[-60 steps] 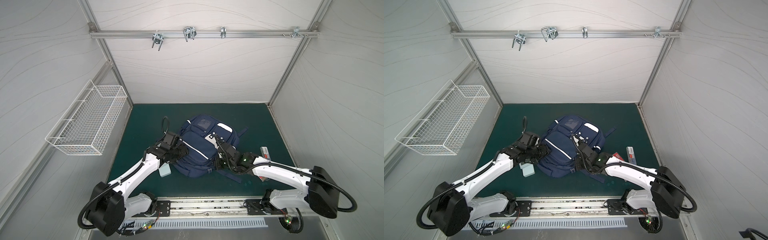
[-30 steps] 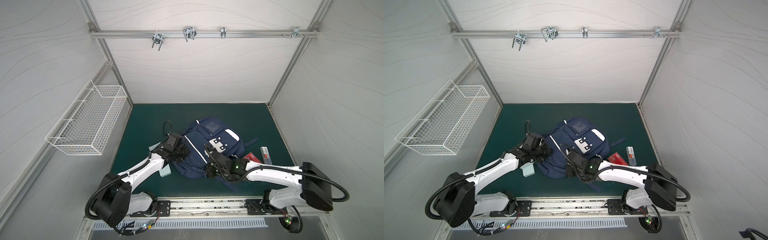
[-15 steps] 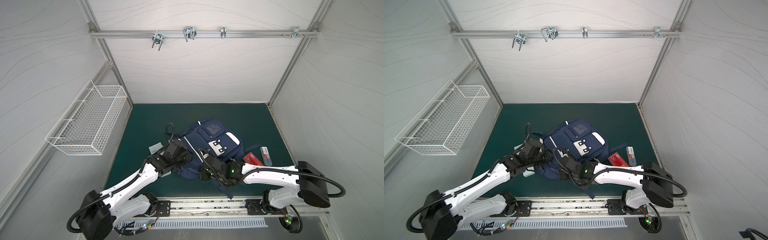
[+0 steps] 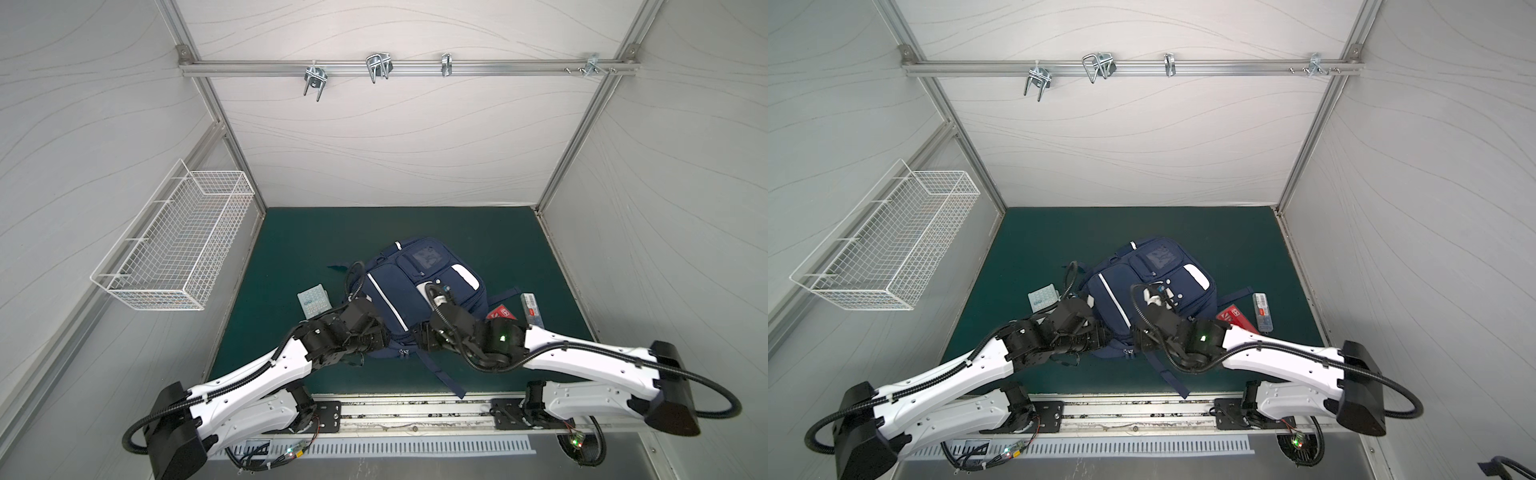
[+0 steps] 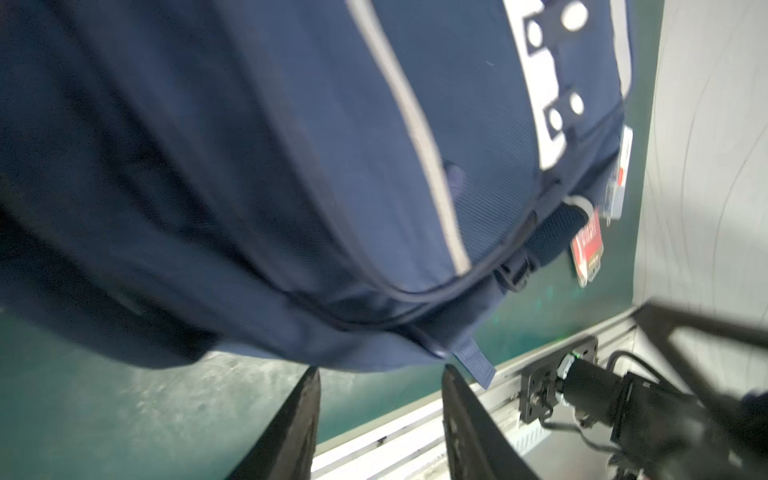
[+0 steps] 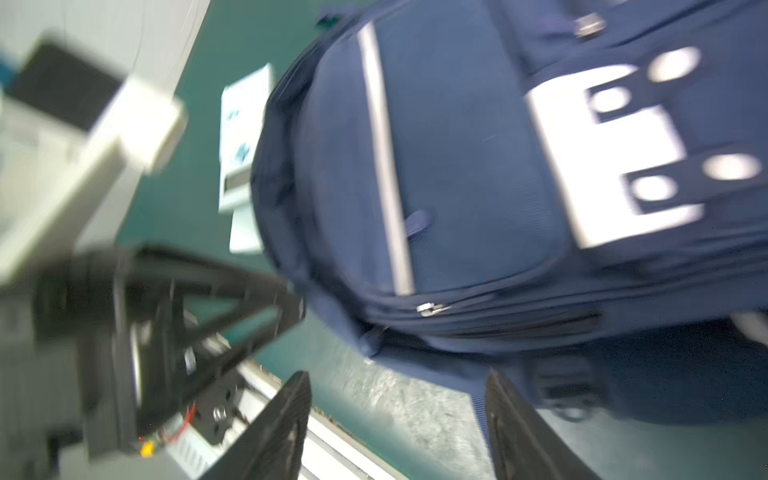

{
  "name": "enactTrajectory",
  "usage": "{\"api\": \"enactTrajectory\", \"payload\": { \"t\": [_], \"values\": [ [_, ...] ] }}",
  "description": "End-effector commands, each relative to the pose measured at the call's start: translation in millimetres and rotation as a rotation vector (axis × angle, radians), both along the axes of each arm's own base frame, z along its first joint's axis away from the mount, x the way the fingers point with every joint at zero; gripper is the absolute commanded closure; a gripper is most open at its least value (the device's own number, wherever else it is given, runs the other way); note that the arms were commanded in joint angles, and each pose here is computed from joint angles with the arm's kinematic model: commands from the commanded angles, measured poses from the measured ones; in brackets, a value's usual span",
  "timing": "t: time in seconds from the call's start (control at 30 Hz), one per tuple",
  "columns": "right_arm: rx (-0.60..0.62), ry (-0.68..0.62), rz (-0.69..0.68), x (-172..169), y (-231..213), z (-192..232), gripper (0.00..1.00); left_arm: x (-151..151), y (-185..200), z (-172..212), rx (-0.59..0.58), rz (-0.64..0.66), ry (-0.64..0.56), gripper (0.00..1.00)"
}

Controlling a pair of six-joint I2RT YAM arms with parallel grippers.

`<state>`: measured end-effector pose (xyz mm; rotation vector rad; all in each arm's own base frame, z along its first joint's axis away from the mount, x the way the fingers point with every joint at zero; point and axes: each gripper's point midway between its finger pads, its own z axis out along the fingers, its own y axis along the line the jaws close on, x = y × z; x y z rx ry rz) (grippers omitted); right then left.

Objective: Pack the student bag

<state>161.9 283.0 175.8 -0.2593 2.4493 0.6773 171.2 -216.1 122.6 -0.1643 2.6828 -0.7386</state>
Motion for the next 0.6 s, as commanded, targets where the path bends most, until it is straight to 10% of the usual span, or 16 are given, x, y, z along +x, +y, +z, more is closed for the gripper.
{"api": "enactTrajectory", "payload": {
  "t": [0.0, 0.57],
  "values": [
    [-0.066, 0.127, -0.127, 5, -49, -22, 0.38, 9, -22, 28, 0.033, -0.054, -0.085, 0.51],
    [0.200, 0.408, 0.035, 2, 35, -52, 0.47, 11, -23, 14, 0.114, -0.026, -0.130, 0.52]
  ]
}}
